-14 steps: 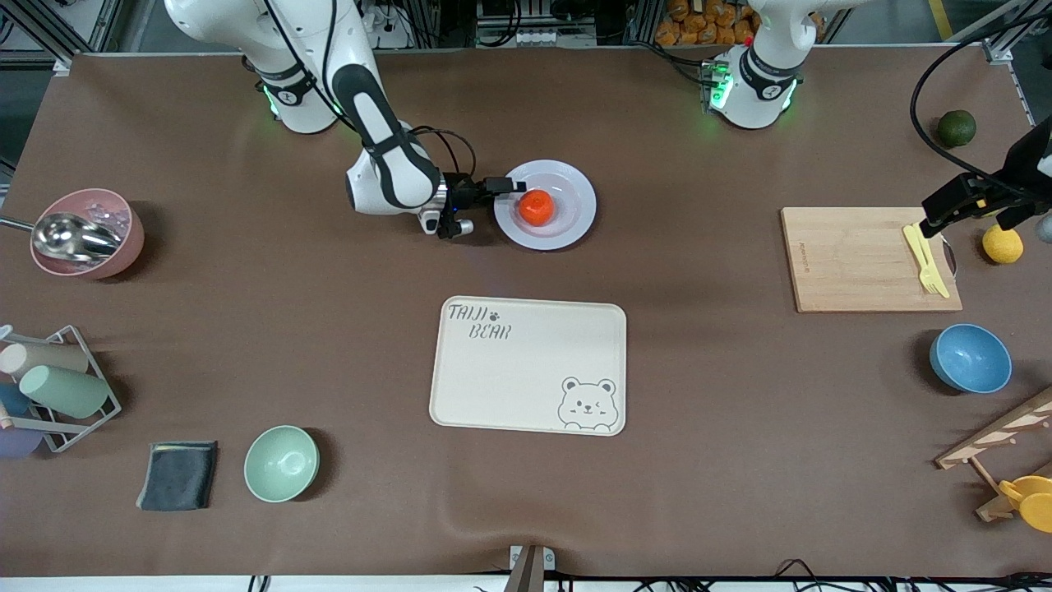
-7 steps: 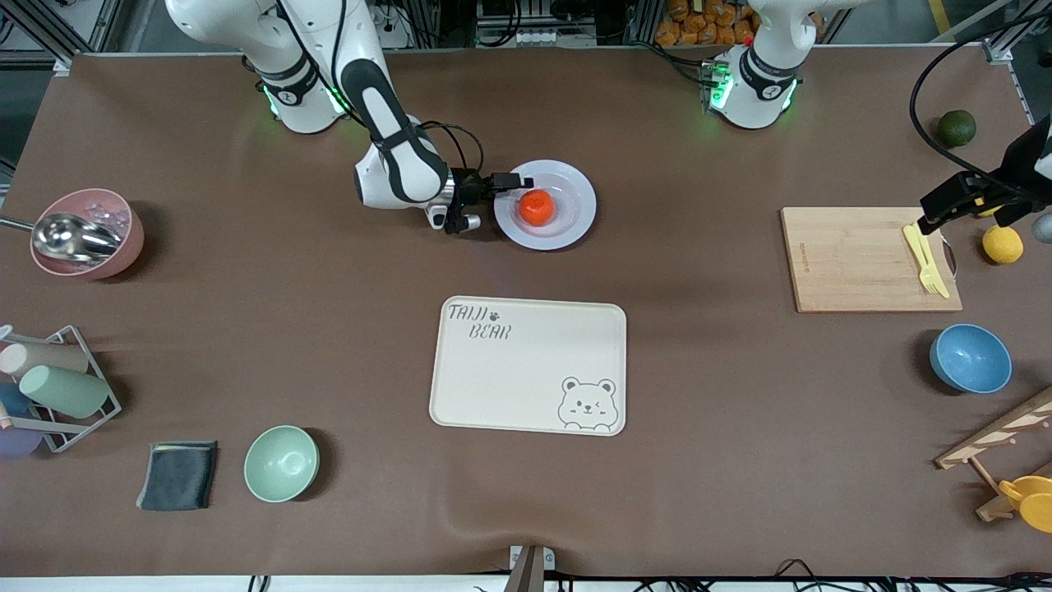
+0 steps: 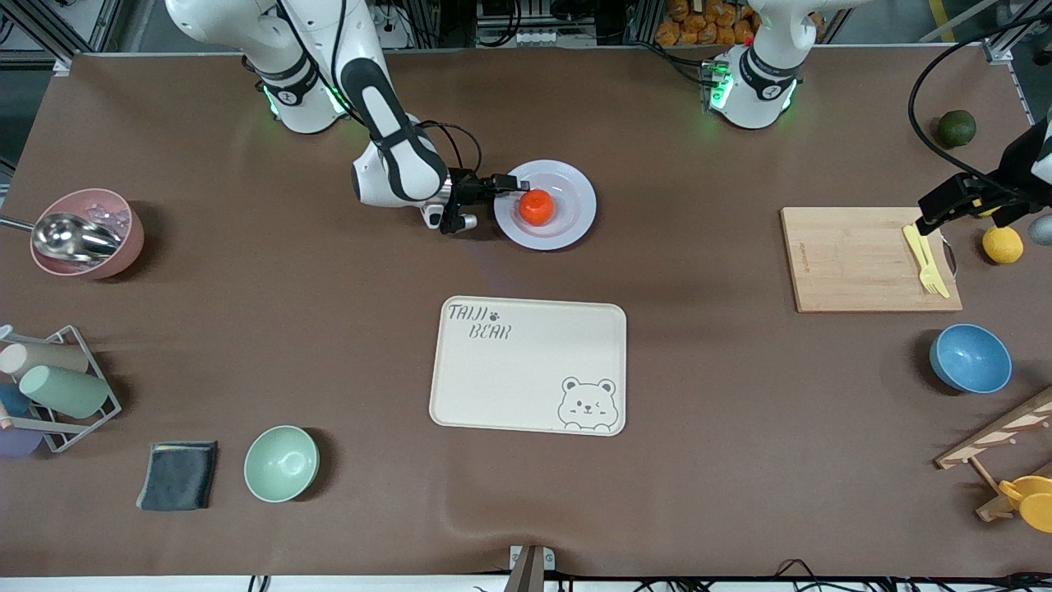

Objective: Place orange and plate with both arms
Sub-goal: 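Grip the white plate rim with the right gripper, then slide the plate with the orange onto the bear tray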

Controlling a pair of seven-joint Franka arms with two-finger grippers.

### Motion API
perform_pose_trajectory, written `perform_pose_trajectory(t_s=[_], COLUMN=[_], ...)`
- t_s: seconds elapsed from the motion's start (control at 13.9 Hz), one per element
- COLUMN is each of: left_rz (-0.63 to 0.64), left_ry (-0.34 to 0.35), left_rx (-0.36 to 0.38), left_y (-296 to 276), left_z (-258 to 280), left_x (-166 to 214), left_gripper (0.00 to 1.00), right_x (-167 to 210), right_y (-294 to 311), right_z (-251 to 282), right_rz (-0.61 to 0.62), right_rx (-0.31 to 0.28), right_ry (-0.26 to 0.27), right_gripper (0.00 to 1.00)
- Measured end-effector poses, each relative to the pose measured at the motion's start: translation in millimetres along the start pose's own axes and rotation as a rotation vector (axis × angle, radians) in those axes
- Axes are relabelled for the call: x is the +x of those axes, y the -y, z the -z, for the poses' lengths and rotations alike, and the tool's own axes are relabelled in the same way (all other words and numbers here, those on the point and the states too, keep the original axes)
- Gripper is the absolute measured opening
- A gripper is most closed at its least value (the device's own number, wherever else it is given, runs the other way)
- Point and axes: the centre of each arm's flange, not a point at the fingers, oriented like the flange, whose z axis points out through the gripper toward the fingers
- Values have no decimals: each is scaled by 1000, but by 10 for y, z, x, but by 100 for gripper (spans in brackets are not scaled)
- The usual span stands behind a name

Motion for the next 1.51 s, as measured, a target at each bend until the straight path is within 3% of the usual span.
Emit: perform_pose_trajectory(t_s=[0.29, 0.79, 1.51], left_rz=[0, 0, 0], left_ry=[6, 21, 32], left_rx=[0, 2, 3], left_y=[-1, 1, -1], left_z=[-31, -103, -156], left_x=[10, 11, 13], left_gripper=[100, 100, 100], right_x=[22, 61, 252], right_y=[-52, 11, 579], right_z=[-50, -66, 133], right_rz=[6, 16, -25], right_rx=[-12, -3, 87], right_ry=[-2, -7, -62], right_gripper=[11, 10, 10])
